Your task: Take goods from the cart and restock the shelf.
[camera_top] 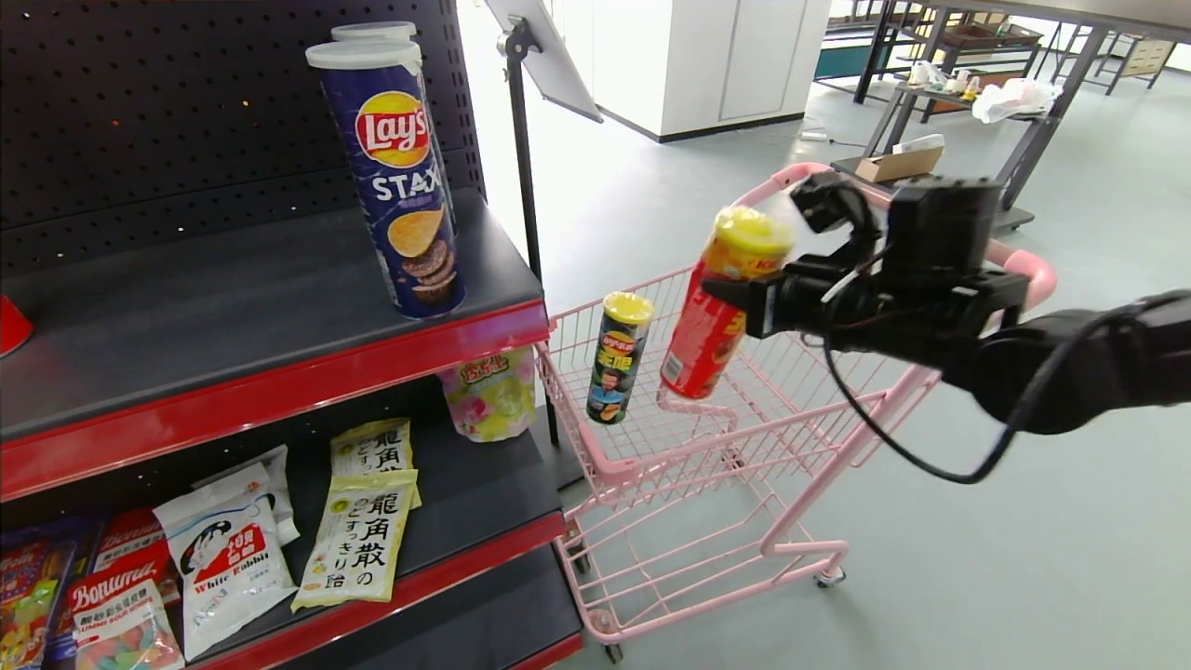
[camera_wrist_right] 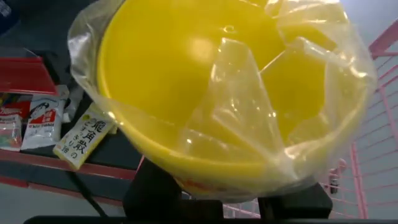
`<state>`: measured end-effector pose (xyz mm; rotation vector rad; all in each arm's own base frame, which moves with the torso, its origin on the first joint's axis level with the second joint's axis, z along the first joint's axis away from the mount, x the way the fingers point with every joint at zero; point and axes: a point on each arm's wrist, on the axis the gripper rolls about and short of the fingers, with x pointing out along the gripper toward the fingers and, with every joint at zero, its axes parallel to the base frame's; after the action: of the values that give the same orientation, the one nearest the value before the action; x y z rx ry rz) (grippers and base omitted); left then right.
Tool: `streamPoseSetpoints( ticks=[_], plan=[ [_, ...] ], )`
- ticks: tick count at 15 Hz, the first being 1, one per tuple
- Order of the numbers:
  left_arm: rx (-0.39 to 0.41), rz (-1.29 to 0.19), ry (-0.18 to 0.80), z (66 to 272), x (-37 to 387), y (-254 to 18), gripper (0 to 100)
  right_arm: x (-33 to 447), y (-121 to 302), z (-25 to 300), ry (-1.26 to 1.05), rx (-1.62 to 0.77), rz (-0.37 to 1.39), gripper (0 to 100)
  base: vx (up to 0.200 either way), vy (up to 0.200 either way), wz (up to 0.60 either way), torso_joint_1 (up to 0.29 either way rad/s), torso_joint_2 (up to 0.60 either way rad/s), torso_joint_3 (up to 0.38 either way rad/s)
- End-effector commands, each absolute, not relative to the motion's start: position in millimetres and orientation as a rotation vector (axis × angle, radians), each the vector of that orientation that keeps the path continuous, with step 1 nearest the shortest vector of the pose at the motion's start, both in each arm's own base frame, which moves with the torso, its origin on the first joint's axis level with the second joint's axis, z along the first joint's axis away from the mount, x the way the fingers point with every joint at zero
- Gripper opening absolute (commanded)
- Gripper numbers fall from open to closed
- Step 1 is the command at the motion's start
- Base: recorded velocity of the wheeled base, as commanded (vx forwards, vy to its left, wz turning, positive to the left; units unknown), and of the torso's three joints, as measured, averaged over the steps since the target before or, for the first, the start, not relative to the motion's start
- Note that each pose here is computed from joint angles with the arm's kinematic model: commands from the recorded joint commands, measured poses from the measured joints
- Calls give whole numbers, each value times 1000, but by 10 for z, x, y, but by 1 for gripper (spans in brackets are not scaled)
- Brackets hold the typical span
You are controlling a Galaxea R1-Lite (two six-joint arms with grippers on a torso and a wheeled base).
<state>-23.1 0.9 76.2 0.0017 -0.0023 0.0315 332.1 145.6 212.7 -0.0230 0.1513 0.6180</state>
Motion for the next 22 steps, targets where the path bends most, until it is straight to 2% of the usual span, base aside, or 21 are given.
streamPoseSetpoints(
  ticks=[1, 2, 3, 5, 7, 9, 14, 22],
  plan=[
    [2, 32, -2, 762, -230, 9, 100, 2224, 973, 2866, 70, -106, 504, 0, 0, 0, 0, 0, 0, 0],
    [3, 31, -1, 762, -230, 8, 100, 2028, 876, 2858, 89, -129, 450, 0, 0, 0, 0, 0, 0, 0],
    [6, 29, -1, 762, -230, 8, 100, 1608, 677, 2734, 168, -163, 366, 0, 0, 0, 0, 0, 0, 0],
    [8, 28, -1, 762, -230, 8, 100, 1123, 435, 2502, 192, -141, 326, 0, 0, 0, 0, 0, 0, 0],
    [8, 26, -1, 762, -230, 7, 100, 883, 283, 2373, 192, -143, 259, 0, 0, 0, 0, 0, 0, 0],
    [8, 26, 0, 762, -229, 7, 100, 790, 200, 2328, 209, -145, 195, 0, 0, 0, 0, 0, 0, 0],
    [18, 20, -3, 763, -230, 6, 100, 729, 164, 2322, 204, -147, 175, 0, 0, 0, 0, 17, -42, -27],
    [49, 19, -6, 766, -230, 6, 100, 702, 159, 2268, 211, -152, 179, 0, 0, 0, 0, 208, -529, -317]
  ],
)
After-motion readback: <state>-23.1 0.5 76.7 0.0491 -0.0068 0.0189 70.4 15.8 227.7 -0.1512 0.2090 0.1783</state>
